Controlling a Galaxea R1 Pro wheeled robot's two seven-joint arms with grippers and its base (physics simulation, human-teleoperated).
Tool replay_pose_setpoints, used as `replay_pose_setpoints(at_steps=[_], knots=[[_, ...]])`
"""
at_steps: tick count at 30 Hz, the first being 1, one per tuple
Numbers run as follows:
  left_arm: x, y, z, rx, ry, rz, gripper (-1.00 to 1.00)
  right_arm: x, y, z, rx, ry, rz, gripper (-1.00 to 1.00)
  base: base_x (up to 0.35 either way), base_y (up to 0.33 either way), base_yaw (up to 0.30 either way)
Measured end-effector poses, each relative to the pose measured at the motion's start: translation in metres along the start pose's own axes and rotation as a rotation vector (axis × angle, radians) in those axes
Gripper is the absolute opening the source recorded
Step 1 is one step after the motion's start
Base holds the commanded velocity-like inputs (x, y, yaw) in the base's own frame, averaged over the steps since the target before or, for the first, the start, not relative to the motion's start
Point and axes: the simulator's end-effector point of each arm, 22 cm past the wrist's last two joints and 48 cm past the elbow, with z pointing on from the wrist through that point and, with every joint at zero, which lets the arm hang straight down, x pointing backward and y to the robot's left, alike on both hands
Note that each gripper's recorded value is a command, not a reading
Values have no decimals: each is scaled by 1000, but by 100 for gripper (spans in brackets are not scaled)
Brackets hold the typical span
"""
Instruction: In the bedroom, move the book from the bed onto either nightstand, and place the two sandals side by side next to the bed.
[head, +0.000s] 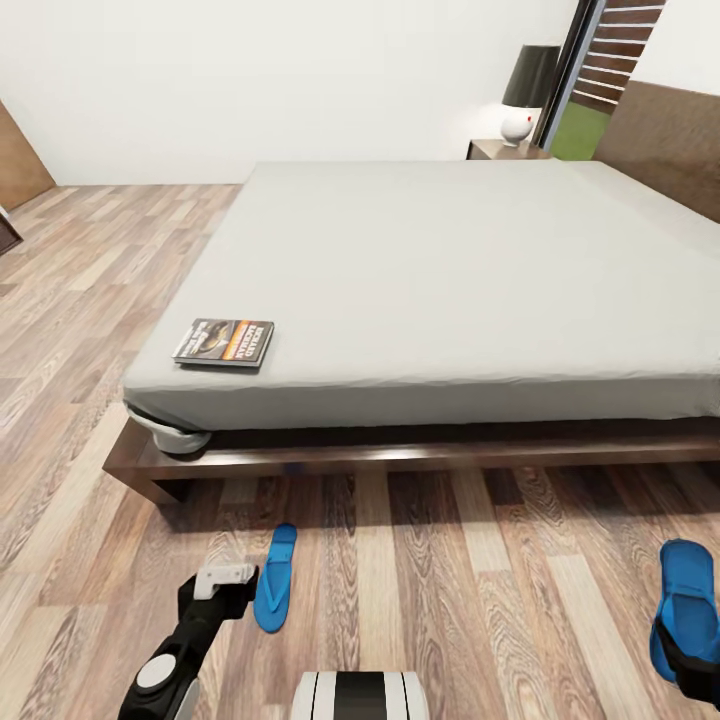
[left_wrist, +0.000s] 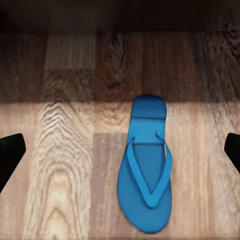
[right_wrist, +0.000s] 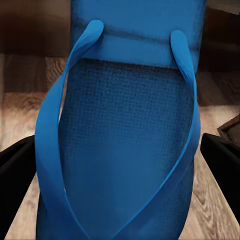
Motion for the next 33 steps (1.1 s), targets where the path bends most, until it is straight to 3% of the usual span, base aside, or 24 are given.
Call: replay_pose_setpoints(at_steps=[4,13,14,15,17,20,21,25,29,33], knots=[[2,-2,0,3,4,-4,100,-22,28,8,-45,-11,3,-100,0,0,0],[3,-2,0,2,8,-10,100,-50,161,33,-167,31,76,-100,0,0,0],[3,-2,0,1,7,-10,100,-50,169,34,-173,43,83,-100,0,0,0],[3,-1,0,-2,8,-10,100,-40,192,36,-196,113,96,-100,0,0,0],[2,1,0,-6,8,-11,100,-21,213,30,-226,191,93,-100,0,0,0],[2,1,0,-11,8,-15,100,-21,221,27,-234,201,94,-100,0,0,0],[2,0,0,-11,8,-17,100,-17,214,27,-198,223,84,-100,0,0,0],[3,0,0,-11,10,-16,100,2,224,18,-210,317,47,-100,0,0,0],[5,2,0,-13,23,-9,100,1,223,16,-198,343,30,-100,0,0,0],[4,4,-1,-14,34,-6,100,-19,221,46,-163,328,26,-100,0,0,0]])
